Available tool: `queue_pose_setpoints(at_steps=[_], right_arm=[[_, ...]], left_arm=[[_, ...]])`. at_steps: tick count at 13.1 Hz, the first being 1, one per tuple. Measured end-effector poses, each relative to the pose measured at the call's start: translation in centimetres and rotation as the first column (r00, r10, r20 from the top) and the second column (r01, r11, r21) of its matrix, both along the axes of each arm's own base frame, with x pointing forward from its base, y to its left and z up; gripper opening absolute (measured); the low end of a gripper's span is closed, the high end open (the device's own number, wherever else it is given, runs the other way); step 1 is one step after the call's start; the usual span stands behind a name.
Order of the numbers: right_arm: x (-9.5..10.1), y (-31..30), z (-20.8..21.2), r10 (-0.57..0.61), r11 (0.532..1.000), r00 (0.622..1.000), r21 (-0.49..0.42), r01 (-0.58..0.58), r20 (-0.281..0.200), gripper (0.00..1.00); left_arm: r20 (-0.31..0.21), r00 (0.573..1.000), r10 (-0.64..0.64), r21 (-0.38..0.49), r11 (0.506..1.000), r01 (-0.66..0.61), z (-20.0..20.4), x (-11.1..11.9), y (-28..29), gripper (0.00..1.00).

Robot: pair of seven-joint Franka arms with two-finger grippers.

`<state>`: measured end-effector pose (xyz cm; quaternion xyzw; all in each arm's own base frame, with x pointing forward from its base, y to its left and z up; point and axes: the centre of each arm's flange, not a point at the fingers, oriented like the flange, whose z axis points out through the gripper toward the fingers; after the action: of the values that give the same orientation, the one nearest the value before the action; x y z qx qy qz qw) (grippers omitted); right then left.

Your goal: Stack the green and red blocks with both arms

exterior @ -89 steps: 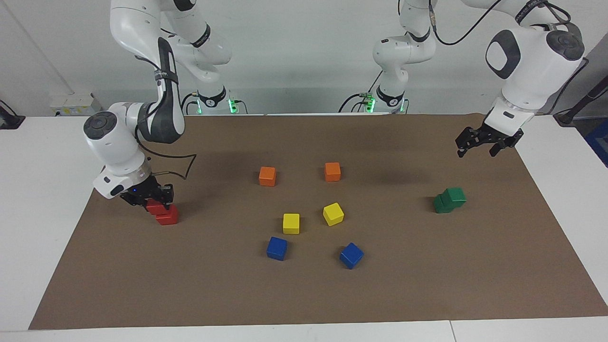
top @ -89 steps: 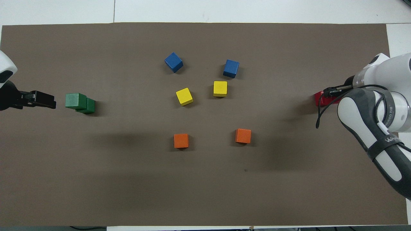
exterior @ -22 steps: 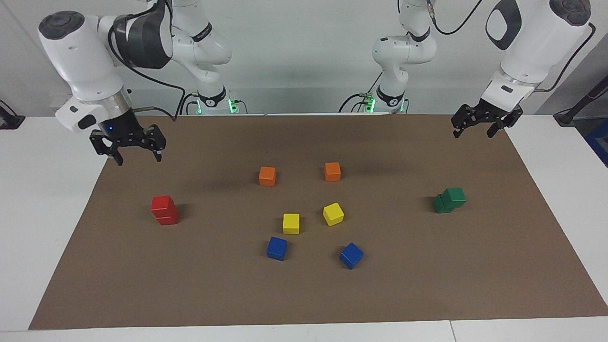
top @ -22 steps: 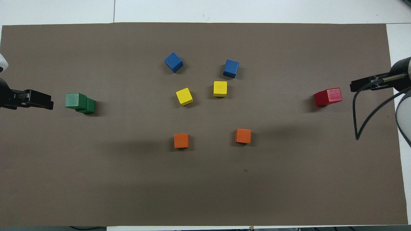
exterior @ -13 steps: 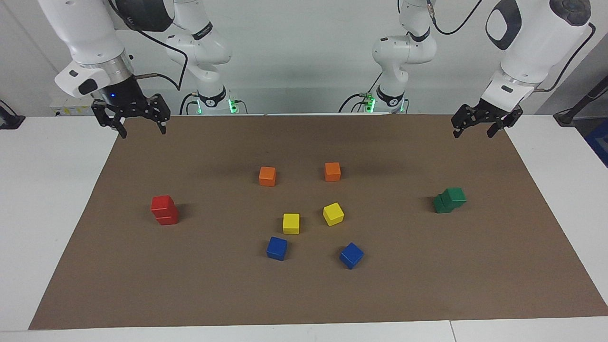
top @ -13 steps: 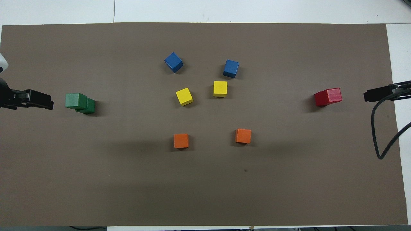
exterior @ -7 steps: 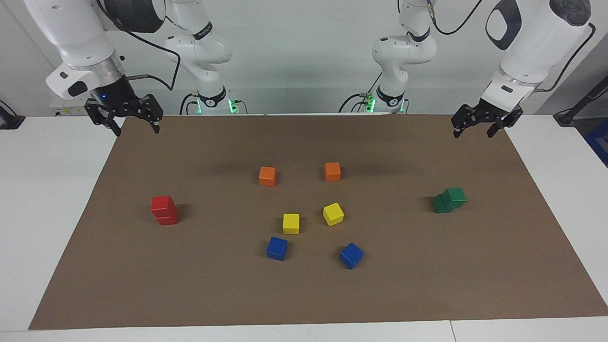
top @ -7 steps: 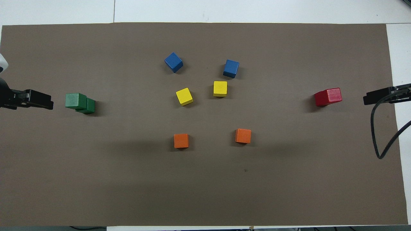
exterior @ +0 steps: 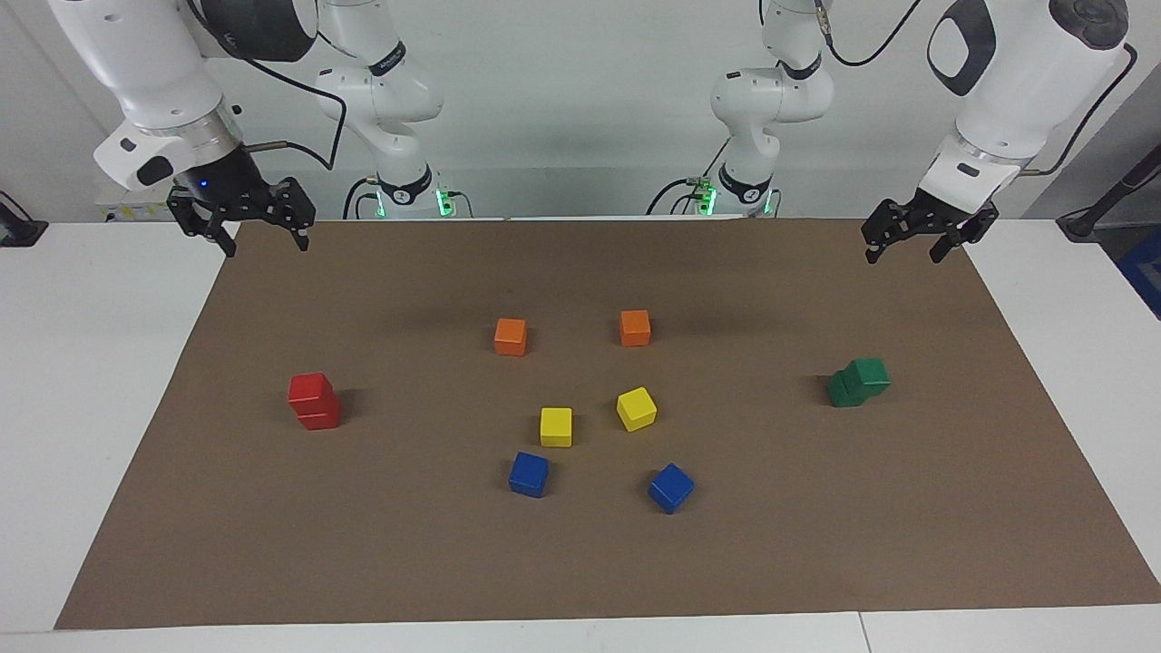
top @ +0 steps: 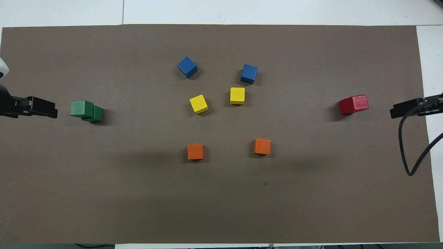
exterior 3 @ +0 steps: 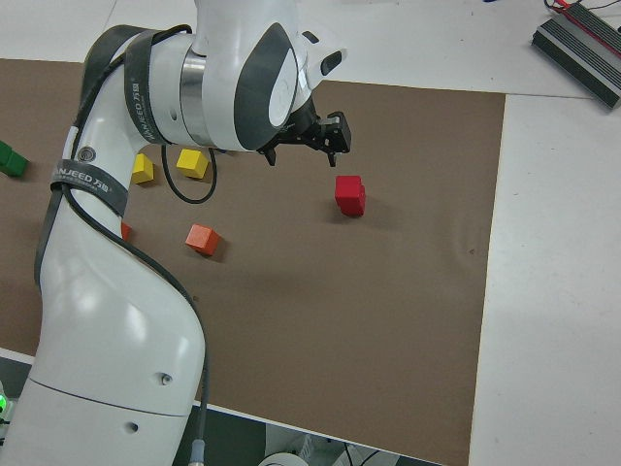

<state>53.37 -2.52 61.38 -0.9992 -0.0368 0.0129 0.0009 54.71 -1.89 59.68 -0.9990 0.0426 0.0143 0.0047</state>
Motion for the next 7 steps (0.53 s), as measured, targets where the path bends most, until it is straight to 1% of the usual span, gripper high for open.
queue_pose_setpoints(at_steps=[4,7], right_arm=[[-0.01,0.22,-0.02,-0.015,1.0,1.0,0.0,0.015,-0.002,1.0],[-0.11,0.03,-0.2,-0.021,1.0,1.0,0.0,0.021,-0.012,1.0]], left_arm=[[0.0,1.0,0.0,0.0,1.0,0.0,0.0,0.0,0.0,1.0],[0.0,1.0,0.0,0.0,1.0,0.0,0.0,0.0,0.0,1.0]])
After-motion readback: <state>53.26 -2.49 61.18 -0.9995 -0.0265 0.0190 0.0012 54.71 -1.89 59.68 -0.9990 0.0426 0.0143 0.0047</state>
